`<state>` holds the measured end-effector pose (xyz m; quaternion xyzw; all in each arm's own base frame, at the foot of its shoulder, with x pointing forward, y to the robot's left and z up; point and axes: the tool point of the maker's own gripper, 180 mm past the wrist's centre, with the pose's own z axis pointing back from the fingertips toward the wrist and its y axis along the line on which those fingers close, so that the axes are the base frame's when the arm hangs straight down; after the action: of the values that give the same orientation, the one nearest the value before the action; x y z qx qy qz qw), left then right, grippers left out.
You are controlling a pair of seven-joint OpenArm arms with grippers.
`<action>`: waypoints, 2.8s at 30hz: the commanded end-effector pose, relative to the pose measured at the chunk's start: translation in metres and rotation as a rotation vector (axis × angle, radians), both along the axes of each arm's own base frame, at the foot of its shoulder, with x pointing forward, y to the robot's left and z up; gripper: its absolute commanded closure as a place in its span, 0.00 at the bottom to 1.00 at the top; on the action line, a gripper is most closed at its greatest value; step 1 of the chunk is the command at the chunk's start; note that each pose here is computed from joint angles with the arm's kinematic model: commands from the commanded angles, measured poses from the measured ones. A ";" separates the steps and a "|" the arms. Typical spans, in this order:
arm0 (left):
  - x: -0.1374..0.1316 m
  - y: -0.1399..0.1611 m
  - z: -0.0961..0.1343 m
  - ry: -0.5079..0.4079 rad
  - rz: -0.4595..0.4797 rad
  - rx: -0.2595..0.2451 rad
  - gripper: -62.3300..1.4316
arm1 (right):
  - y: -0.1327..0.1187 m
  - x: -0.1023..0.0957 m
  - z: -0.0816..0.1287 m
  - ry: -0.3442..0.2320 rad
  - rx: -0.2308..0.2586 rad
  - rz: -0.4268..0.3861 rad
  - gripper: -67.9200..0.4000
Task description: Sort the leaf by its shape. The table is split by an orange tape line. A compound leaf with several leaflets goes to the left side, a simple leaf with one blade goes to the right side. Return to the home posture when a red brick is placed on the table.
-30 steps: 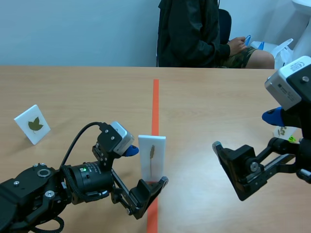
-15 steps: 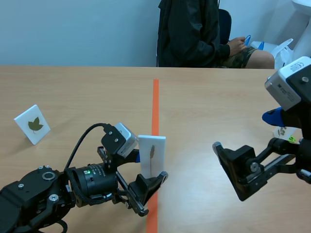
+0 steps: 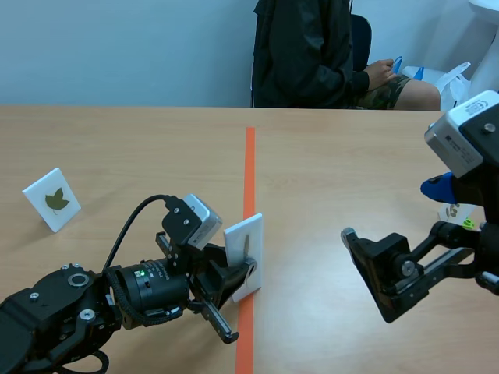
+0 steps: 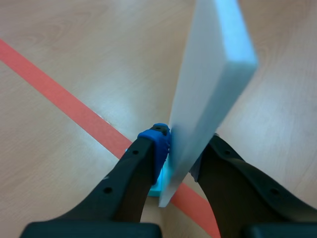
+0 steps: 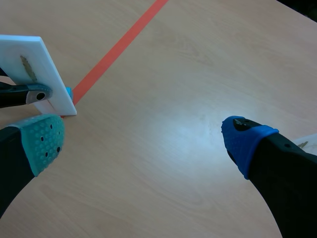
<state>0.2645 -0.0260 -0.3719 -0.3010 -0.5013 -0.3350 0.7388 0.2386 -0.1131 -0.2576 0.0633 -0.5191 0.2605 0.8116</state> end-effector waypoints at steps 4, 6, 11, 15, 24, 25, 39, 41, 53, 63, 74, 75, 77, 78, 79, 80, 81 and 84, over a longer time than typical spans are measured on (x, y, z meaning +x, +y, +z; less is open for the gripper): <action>0.010 -0.007 0.023 -0.040 0.005 -0.063 0.91 | -0.001 0.005 0.007 -0.028 0.005 -0.004 0.00; 0.012 -0.009 0.032 -0.045 0.004 -0.093 0.91 | -0.001 0.005 0.007 -0.028 0.005 -0.004 0.00; 0.022 -0.004 0.071 -0.098 0.027 -0.137 0.91 | -0.001 0.005 0.007 -0.028 0.005 -0.004 0.00; 0.029 0.018 0.101 -0.172 0.087 -0.135 0.91 | -0.001 0.005 0.007 -0.029 0.005 -0.004 0.00; 0.030 0.124 0.094 -0.146 0.439 -0.078 0.91 | -0.001 0.005 0.007 -0.029 0.006 -0.005 0.00; 0.031 0.138 0.092 -0.147 0.487 -0.058 0.91 | -0.001 0.005 0.007 -0.029 0.005 -0.005 0.00; 0.051 0.231 0.076 -0.161 0.793 0.045 0.91 | -0.002 0.005 0.007 -0.030 0.005 -0.008 0.00; 0.055 0.239 0.067 -0.145 0.817 0.051 0.91 | -0.002 0.005 0.007 -0.030 0.005 -0.008 0.00; 0.071 0.277 0.034 -0.071 0.968 0.042 0.91 | -0.002 0.005 0.007 -0.029 0.005 -0.008 0.00; 0.069 0.285 0.030 -0.071 1.009 0.018 0.85 | -0.002 0.005 0.007 -0.030 0.005 -0.008 0.00; 0.068 0.293 0.032 -0.087 1.009 0.043 0.64 | -0.002 0.005 0.007 -0.029 0.005 -0.008 0.00; 0.068 0.294 0.033 -0.090 1.007 0.047 0.59 | -0.002 0.005 0.007 -0.029 0.005 -0.008 0.00; 0.068 0.297 0.034 -0.094 1.006 0.056 0.54 | -0.002 0.005 0.007 -0.029 0.005 -0.008 0.00; 0.068 0.299 0.035 -0.097 1.005 0.061 0.52 | -0.002 0.005 0.007 -0.029 0.005 -0.008 0.00; 0.068 0.300 0.036 -0.100 1.004 0.065 0.50 | -0.002 0.005 0.007 -0.029 0.005 -0.008 0.00; 0.069 0.301 0.037 -0.103 1.003 0.069 0.47 | -0.002 0.005 0.007 -0.029 0.005 -0.008 0.00; 0.069 0.303 0.039 -0.112 1.003 0.070 0.43 | -0.002 0.005 0.007 -0.029 0.005 -0.008 0.00; 0.071 0.306 0.047 -0.147 1.004 0.059 0.17 | -0.002 0.005 0.007 -0.029 0.005 -0.008 0.00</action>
<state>0.3293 0.2778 -0.3416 0.0211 -0.6033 0.0303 0.7967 0.2386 -0.1132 -0.2576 0.0631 -0.5190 0.2604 0.8117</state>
